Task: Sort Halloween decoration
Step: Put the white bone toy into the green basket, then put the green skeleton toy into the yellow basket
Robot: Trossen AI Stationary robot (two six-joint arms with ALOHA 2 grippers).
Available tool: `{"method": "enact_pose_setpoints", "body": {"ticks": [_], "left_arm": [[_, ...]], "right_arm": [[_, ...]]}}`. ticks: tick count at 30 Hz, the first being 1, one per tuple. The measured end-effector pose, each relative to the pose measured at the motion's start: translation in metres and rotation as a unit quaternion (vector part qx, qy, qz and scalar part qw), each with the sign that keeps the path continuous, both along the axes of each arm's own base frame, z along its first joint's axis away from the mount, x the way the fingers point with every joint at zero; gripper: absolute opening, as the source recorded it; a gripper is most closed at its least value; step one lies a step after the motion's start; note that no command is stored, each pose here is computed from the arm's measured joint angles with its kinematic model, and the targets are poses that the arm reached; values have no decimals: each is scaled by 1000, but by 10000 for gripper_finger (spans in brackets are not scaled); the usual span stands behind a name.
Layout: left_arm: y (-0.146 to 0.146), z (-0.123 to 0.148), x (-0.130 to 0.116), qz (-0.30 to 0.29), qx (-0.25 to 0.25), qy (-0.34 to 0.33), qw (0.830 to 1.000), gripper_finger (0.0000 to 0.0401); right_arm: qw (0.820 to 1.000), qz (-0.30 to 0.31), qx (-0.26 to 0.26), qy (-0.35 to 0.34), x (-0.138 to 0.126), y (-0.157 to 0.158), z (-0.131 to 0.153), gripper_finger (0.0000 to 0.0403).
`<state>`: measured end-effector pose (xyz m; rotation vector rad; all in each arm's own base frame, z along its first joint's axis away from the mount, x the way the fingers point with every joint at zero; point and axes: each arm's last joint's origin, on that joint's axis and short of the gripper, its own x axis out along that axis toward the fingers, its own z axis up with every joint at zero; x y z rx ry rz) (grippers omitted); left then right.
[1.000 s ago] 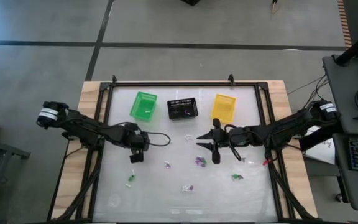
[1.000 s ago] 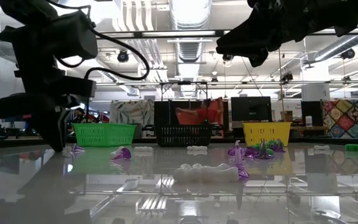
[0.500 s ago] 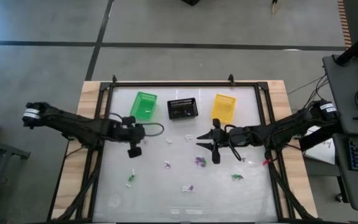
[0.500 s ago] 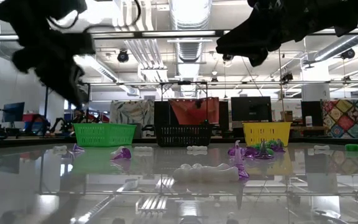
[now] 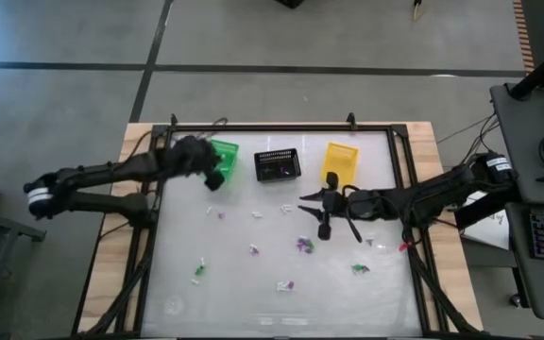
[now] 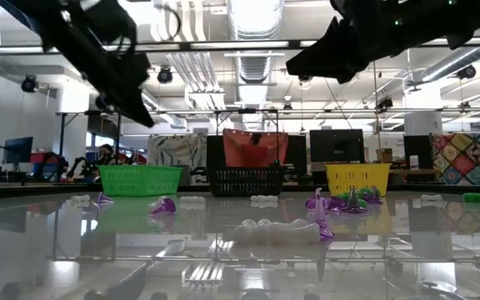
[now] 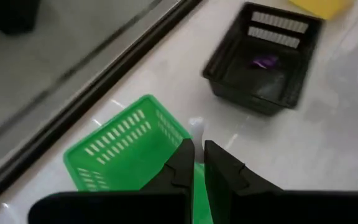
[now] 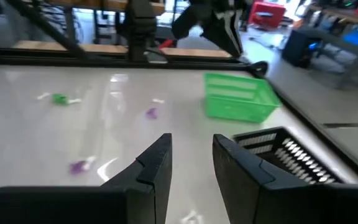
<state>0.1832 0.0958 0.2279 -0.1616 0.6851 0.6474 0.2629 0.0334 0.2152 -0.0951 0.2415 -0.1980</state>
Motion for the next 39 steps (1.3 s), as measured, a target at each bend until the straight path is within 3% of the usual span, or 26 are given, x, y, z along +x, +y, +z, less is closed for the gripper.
{"method": "enact_pose_setpoints", "body": {"ticks": [5,12,17,31,35,39], "left_arm": [[35,-25,-1,26,-41,44,998,0],[52,-47,-4,35,-62,101,992,0],[58,-44,3,34,-62,104,992,12],[63,-34,7,19,-56,124,991,95],[58,-20,4,19,-45,98,994,101],[46,-2,2,-29,-31,24,999,102]], "right_arm": [[999,-31,-14,0,2,-18,1,107],[997,-82,-15,-5,2,-45,2,107],[994,-108,-9,-7,2,-58,2,107],[992,-120,6,-25,5,-63,11,107],[990,-124,50,-35,6,-63,13,107],[986,-84,141,-1,10,-60,13,107]]}}
